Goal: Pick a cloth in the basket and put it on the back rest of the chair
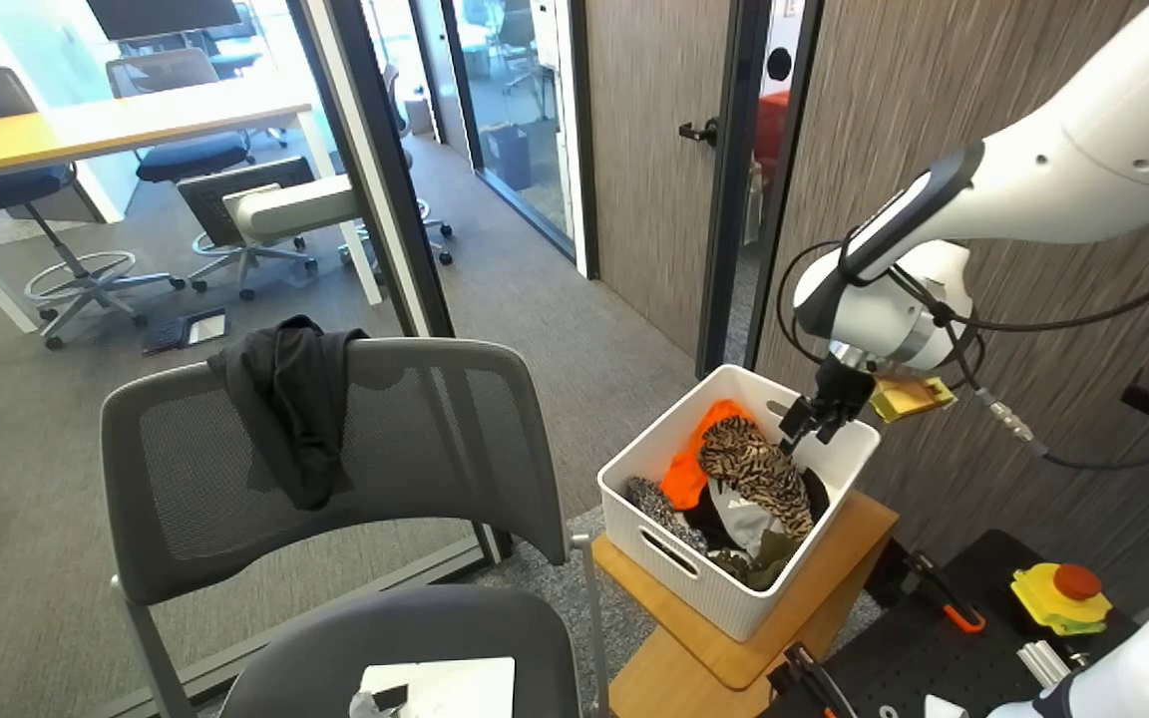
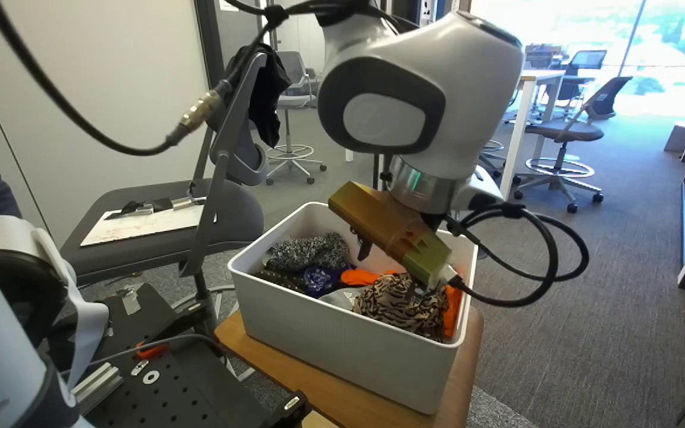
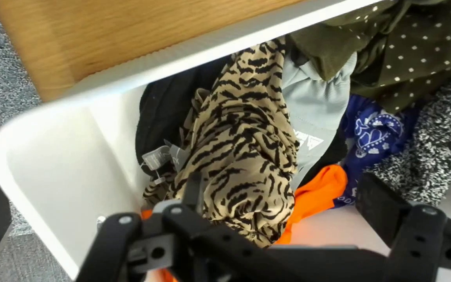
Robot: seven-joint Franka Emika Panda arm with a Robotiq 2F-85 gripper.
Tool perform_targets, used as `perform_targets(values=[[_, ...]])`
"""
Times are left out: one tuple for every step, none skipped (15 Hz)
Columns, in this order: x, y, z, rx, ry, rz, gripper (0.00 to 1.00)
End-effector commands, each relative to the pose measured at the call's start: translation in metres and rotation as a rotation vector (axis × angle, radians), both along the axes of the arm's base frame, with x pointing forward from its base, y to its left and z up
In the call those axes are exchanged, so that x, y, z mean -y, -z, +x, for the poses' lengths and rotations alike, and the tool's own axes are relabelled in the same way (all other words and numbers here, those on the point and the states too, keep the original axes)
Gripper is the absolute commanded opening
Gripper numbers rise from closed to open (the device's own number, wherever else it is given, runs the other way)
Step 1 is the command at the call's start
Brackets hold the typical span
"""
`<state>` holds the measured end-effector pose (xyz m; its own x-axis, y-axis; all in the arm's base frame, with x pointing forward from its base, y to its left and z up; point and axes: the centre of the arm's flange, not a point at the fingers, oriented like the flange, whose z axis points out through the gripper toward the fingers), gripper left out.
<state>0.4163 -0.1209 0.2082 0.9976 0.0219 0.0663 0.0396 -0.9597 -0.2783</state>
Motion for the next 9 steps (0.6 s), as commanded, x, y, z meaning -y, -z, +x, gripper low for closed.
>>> perform_targets(values=[[0.008, 0.051, 0.042, -0.012, -0.048, -0.007, 1.0], [0.007, 0.06, 0.046, -0.02, -0.06, -0.012, 1.0], [0.007, 0.069, 0.048, -0.046, -0.072, -0.021, 1.0], [0.006, 0.076, 0.049, -0.077, -0.081, -0.02, 1.0], [0.006, 0.081, 0.048, -0.103, -0.099, -0.007, 1.0], [0.004, 0.086, 0.045, -0.13, -0.1, -0.016, 1.0], [0.004, 0.087, 0.041, -0.143, -0.113, -0.029, 1.0], [0.004, 0.089, 0.038, -0.153, -0.125, -0.037, 1.0], [0.003, 0.091, 0.035, -0.16, -0.133, -0.044, 1.0]])
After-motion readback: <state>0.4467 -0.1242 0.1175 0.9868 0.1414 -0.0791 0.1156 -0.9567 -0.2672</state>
